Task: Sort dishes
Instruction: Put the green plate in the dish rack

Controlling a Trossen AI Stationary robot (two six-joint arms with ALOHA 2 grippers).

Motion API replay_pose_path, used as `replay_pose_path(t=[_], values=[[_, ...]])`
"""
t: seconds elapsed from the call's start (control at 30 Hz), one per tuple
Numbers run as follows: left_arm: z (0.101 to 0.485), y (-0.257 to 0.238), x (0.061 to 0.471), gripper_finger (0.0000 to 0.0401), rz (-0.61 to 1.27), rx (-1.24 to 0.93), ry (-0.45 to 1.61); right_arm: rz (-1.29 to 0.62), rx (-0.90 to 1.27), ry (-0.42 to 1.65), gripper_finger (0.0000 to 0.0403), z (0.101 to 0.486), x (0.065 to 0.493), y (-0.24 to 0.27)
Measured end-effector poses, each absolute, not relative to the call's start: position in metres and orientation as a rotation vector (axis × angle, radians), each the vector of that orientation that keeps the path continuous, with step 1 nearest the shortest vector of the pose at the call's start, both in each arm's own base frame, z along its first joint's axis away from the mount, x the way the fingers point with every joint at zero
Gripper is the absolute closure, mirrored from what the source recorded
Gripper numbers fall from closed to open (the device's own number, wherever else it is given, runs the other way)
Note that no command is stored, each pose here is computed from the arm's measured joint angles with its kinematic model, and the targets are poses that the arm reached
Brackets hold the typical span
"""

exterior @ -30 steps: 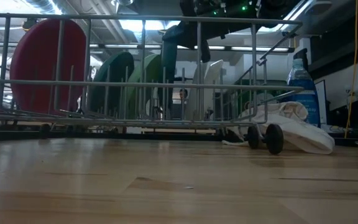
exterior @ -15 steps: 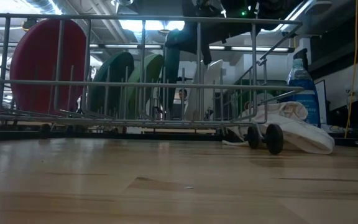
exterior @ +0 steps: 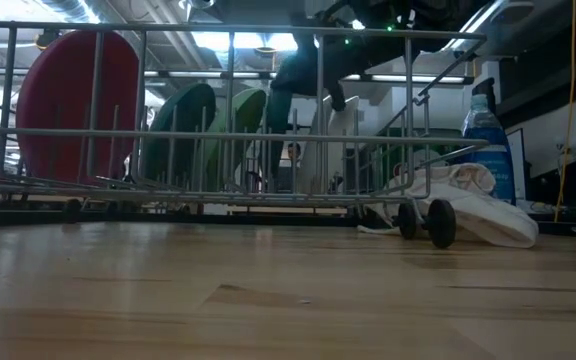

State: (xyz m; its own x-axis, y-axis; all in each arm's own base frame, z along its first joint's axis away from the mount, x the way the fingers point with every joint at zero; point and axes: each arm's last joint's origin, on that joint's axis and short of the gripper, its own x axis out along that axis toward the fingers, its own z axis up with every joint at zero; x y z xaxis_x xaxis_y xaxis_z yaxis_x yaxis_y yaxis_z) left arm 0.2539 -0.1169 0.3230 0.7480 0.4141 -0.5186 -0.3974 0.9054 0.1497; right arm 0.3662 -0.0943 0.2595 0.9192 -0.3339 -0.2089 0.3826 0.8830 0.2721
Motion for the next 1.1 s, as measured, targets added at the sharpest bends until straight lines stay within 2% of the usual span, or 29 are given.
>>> replay_pose_path(t=[0.37,0.6,0.83,1.1], values=[[0.323,-0.117,0.254,0.0217,0.444,0.031,0.574,-0.405,0.317,0.257,0.0311,0.25,0.364,-0.093],[0.323,-0.117,0.254,0.0217,0.444,0.031,0.575,-0.361,0.345,0.268,0.0275,0.249,0.364,-0.092],[0.323,-0.117,0.254,0.0217,0.444,0.032,0.575,-0.264,0.346,0.361,0.0265,0.248,0.36,-0.089],[0.323,-0.117,0.254,0.0217,0.442,0.042,0.58,-0.326,0.285,0.573,0.0265,0.27,0.356,-0.089]])
